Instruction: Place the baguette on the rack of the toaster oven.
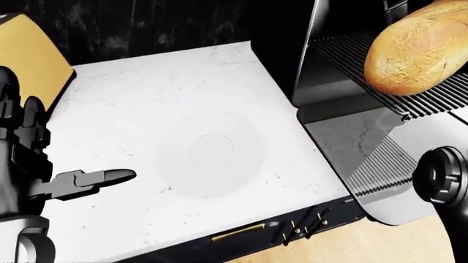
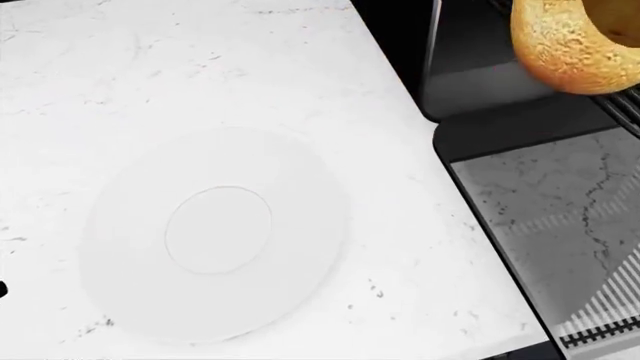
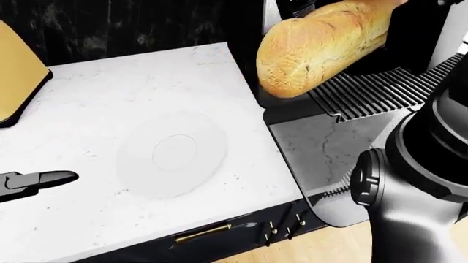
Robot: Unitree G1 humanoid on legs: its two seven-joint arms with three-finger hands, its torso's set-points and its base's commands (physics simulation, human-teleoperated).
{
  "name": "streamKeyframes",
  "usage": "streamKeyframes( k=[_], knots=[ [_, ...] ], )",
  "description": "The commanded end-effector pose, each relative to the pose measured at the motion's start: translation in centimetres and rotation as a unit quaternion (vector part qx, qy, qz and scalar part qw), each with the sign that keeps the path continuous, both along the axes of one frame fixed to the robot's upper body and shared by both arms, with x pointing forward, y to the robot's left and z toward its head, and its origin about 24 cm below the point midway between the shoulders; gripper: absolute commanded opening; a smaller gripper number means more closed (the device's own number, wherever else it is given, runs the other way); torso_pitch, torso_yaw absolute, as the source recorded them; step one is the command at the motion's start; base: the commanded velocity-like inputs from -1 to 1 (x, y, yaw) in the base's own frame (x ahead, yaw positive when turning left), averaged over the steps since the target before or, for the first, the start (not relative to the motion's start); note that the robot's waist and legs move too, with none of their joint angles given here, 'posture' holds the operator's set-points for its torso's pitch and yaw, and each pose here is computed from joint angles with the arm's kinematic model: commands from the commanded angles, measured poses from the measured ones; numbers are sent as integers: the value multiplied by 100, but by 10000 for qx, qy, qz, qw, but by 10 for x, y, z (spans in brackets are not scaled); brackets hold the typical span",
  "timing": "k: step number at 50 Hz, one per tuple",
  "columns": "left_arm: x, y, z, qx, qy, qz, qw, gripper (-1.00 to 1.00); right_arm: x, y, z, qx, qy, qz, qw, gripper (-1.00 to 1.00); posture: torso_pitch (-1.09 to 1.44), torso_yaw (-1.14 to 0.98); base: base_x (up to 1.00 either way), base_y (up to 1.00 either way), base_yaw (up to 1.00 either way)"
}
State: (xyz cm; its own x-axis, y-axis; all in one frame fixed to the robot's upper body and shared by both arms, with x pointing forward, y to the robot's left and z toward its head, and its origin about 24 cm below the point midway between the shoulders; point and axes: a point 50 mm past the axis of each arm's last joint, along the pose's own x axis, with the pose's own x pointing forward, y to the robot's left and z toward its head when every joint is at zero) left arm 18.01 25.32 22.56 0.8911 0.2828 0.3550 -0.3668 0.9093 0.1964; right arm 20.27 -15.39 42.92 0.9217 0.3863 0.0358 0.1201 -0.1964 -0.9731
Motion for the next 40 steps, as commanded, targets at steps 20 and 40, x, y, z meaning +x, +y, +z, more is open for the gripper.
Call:
streamKeyframes(
  k=[20,40],
  knots=[
    [-5,-2,10,236,-307,17,9993,100,23,-55,1,313,-201,-602,9975,-100,0,0,0,0,0],
    [-3,-4,6,251,-263,31,9993,100,56,-104,-24,741,-164,-1073,9913,-100,0,0,0,0,0]
  ],
)
